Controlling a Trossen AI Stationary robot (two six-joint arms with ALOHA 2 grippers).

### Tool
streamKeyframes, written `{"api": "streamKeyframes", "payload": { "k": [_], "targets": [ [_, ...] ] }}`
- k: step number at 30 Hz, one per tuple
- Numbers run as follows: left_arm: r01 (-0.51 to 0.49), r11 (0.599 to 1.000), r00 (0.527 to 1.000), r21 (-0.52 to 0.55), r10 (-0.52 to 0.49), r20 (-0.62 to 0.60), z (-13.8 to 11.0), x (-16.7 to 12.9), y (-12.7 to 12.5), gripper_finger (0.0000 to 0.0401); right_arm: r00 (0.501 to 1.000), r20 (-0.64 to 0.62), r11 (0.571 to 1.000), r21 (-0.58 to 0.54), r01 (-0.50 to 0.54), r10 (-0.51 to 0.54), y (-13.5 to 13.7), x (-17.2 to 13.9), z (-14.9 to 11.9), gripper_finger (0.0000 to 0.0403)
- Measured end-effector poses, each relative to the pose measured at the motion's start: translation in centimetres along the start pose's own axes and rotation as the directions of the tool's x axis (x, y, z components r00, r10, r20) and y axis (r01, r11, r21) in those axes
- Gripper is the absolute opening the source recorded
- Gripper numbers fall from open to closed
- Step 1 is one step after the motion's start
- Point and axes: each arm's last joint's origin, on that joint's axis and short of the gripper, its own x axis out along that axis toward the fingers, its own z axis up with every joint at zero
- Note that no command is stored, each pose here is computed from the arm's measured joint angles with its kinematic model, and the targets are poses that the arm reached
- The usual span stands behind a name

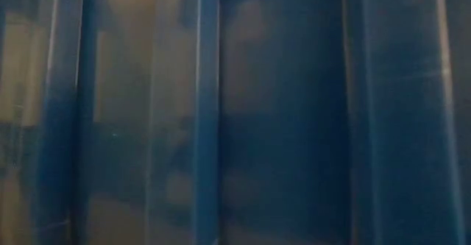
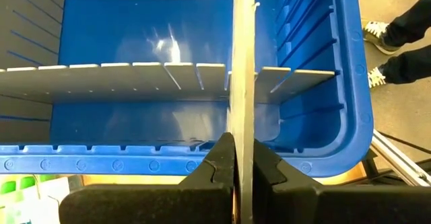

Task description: Sort blocks

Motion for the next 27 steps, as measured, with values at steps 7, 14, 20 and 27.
{"api": "streamKeyframes", "payload": {
  "k": [7,14,20,27],
  "targets": [
    [0.000,1.000,1.000,0.000,0.000,0.001,0.0,0.0,0.0,0.0001,0.998,-0.049,0.999,-0.019,0.038,-0.039,-0.5,0.1,-0.5,0.0000],
    [-0.003,1.000,1.000,-0.002,0.003,0.002,0.0,0.0,0.0,0.0001,0.994,-0.080,0.996,0.040,0.077,-0.073,-0.6,0.0,-1.0,0.0000],
    [-0.004,1.000,1.000,0.009,0.004,0.001,0.0,0.0,0.0,0.0001,0.992,-0.107,0.992,0.101,0.081,-0.070,-0.1,0.6,-1.5,0.0000],
    [-0.014,1.000,1.000,0.014,0.014,0.002,0.0,0.0,0.1,0.0001,0.986,-0.148,0.994,0.060,0.089,-0.079,0.8,2.2,-2.6,0.0000]
  ]
}}
